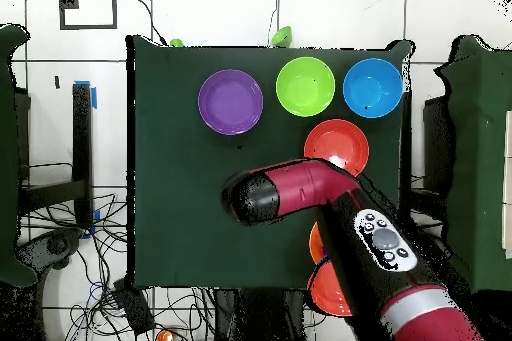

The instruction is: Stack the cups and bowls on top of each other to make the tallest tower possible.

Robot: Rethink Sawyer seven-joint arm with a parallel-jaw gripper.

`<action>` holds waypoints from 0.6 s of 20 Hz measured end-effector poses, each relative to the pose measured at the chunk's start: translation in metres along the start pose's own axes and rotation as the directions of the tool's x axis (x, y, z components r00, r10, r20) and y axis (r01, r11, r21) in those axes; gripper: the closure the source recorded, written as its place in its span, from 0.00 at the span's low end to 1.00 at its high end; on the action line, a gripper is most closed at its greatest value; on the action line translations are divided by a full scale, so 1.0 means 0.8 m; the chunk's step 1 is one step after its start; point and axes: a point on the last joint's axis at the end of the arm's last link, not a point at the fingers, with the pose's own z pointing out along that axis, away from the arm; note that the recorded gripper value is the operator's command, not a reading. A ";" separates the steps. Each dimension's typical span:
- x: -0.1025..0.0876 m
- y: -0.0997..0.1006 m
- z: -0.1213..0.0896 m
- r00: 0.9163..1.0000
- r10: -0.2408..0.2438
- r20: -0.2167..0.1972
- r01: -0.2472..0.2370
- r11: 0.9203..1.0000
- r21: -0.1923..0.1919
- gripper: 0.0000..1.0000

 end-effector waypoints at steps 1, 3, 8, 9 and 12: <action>-0.007 0.005 0.001 1.000 0.012 0.000 -0.012 1.000 0.015 0.00; -0.016 0.011 0.000 1.000 0.025 0.004 -0.025 0.999 0.035 0.00; -0.046 0.022 -0.015 0.996 0.076 0.041 -0.079 0.994 0.080 0.00; -0.050 0.022 -0.019 0.995 0.083 0.048 -0.086 0.993 0.084 0.00; -0.060 0.016 -0.034 0.991 0.101 0.090 -0.109 0.989 0.095 0.00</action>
